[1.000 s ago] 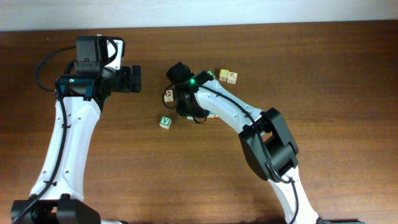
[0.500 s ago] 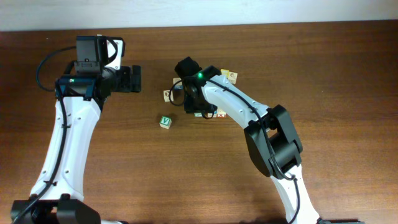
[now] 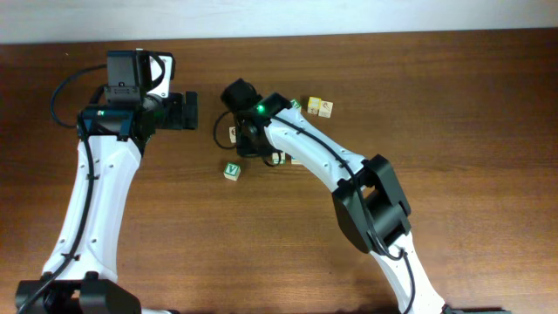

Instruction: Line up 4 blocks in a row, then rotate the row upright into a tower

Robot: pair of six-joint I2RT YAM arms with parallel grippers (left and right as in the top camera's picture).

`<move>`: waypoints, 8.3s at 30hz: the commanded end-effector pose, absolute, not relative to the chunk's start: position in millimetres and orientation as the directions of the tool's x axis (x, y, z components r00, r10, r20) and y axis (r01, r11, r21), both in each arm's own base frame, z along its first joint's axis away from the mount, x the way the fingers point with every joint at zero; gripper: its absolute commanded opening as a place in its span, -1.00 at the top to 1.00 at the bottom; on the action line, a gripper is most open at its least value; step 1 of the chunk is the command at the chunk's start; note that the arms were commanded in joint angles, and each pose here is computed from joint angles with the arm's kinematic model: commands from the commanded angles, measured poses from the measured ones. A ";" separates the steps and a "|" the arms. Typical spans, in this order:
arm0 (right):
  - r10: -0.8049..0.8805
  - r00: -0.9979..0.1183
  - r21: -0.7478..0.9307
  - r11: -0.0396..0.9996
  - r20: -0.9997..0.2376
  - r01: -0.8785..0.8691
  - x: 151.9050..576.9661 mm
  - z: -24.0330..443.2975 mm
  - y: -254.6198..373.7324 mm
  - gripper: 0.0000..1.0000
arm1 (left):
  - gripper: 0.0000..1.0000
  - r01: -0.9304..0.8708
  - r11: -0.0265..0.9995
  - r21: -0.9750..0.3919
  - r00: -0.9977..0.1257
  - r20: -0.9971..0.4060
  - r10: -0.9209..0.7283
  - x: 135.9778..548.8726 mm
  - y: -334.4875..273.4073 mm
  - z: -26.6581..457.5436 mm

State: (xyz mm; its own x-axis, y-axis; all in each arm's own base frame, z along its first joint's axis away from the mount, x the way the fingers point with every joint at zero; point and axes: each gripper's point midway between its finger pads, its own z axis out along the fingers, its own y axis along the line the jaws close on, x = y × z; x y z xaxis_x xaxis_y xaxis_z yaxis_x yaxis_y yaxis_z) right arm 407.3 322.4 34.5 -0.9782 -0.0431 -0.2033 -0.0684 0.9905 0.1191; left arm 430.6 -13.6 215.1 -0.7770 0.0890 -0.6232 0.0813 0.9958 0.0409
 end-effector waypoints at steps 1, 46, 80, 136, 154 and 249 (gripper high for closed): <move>0.016 -0.976 0.041 0.999 -0.218 0.007 412.3 22.8 305.6 0.83 | -0.98 0.087 0.995 0.053 -0.763 -0.639 0.100 434.7 -12.6 223.4; -0.009 -0.994 0.108 0.994 -0.109 -0.021 417.4 10.3 303.0 0.51 | -0.98 0.087 0.995 0.053 -0.763 -0.639 0.101 434.7 -12.6 223.4; 0.077 -0.981 0.024 0.997 -0.176 0.074 414.2 29.6 299.5 0.92 | -0.98 0.087 0.995 0.053 -0.763 -0.639 0.101 434.7 -12.6 223.4; 0.148 -0.977 0.539 0.841 -0.155 0.042 395.4 46.8 110.8 0.92 | 1.00 0.192 0.911 -0.366 -0.965 -0.239 0.107 411.7 -205.5 35.1; 0.198 -0.978 0.508 0.850 -0.065 0.139 390.9 16.5 114.6 0.92 | 1.00 0.139 0.903 -0.406 -0.982 -0.175 0.073 399.3 -234.9 16.6; -0.068 -0.915 0.496 0.823 -0.399 -0.277 390.5 65.0 273.2 0.83 | 1.00 0.001 0.926 -0.378 -0.948 -0.296 -0.120 481.5 -133.5 80.1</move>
State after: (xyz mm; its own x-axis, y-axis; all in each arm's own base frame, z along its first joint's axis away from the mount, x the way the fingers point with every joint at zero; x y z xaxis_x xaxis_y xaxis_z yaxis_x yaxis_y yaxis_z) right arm 402.4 287.3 120.4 -0.8689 -0.0396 -0.4934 -0.3495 0.7551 0.5547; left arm 467.7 -138.2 60.0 -0.9594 -0.1580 -0.2337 -0.0465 0.9057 -0.4214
